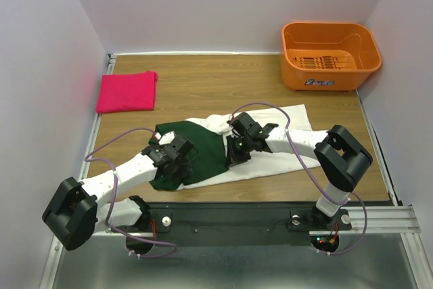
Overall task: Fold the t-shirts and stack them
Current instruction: Fold the tshirt
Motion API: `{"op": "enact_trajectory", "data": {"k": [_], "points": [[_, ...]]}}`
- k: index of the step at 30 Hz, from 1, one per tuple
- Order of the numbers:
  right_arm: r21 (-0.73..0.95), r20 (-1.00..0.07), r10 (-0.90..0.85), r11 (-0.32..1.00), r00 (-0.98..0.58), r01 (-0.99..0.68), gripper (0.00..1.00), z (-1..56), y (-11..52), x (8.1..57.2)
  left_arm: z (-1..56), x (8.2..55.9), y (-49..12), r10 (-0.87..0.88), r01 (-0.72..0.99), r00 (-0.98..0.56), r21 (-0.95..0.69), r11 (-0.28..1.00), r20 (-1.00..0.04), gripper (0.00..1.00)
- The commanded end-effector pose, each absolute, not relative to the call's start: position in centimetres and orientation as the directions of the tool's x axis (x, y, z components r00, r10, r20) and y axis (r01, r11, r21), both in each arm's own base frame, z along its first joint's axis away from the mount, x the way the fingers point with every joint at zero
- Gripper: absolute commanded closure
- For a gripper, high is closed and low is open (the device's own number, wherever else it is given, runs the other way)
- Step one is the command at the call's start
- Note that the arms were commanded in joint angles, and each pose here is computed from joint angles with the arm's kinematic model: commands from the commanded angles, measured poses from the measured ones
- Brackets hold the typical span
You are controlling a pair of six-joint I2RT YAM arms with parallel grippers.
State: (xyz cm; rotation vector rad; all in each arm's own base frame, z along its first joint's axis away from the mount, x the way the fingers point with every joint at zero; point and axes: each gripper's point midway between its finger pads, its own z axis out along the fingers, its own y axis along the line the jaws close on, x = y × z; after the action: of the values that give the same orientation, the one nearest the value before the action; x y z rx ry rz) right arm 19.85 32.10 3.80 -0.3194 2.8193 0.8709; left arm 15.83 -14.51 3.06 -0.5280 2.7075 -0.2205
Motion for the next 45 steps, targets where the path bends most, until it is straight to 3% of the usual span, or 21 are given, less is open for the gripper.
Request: {"op": "enact_trajectory", "data": {"k": [1, 11, 13, 18, 21, 37, 45], "points": [[0.566, -0.306, -0.128, 0.772, -0.944, -0.288, 0.93, 6.3, 33.5, 21.1, 4.4, 16.5, -15.1, -0.383, -0.315, -0.86, -0.241, 0.918, -0.337, 0.5], [0.565, -0.312, -0.123, 0.773, -0.942, -0.288, 0.93, 6.5, 33.4, 21.1, 4.8, 16.6, -15.3, -0.372, -0.305, -0.864, -0.236, 0.923, -0.338, 0.55], [0.565, -0.314, -0.124, 0.772, -0.941, -0.29, 0.94, 6.6, 33.4, 21.1, 4.4, 16.3, -15.3, -0.368, -0.306, -0.871, -0.226, 0.925, -0.326, 0.63], [0.56, -0.32, -0.123, 0.776, -0.939, -0.292, 0.97, 6.6, 33.2, 21.2, 4.3, 15.8, -15.4, -0.357, -0.297, -0.882, -0.226, 0.928, -0.307, 0.94], [0.554, -0.328, -0.127, 0.777, -0.936, -0.299, 0.99, 6.9, 33.2, 21.3, 4.7, 15.4, -15.5, -0.349, -0.289, -0.891, -0.227, 0.93, -0.291, 0.99], [0.498, -0.341, -0.133, 0.814, -0.931, -0.299, 0.99, 7.8, 32.0, 21.5, 7.1, 14.6, -16.0, -0.394, -0.318, -0.879, -0.283, 0.905, -0.27, 1.0], [0.47, -0.333, -0.133, 0.835, -0.934, -0.286, 0.99, 7.1, 31.2, 21.4, 5.6, 13.8, -15.6, -0.401, -0.337, -0.881, -0.26, 0.905, -0.253, 0.96]]}}
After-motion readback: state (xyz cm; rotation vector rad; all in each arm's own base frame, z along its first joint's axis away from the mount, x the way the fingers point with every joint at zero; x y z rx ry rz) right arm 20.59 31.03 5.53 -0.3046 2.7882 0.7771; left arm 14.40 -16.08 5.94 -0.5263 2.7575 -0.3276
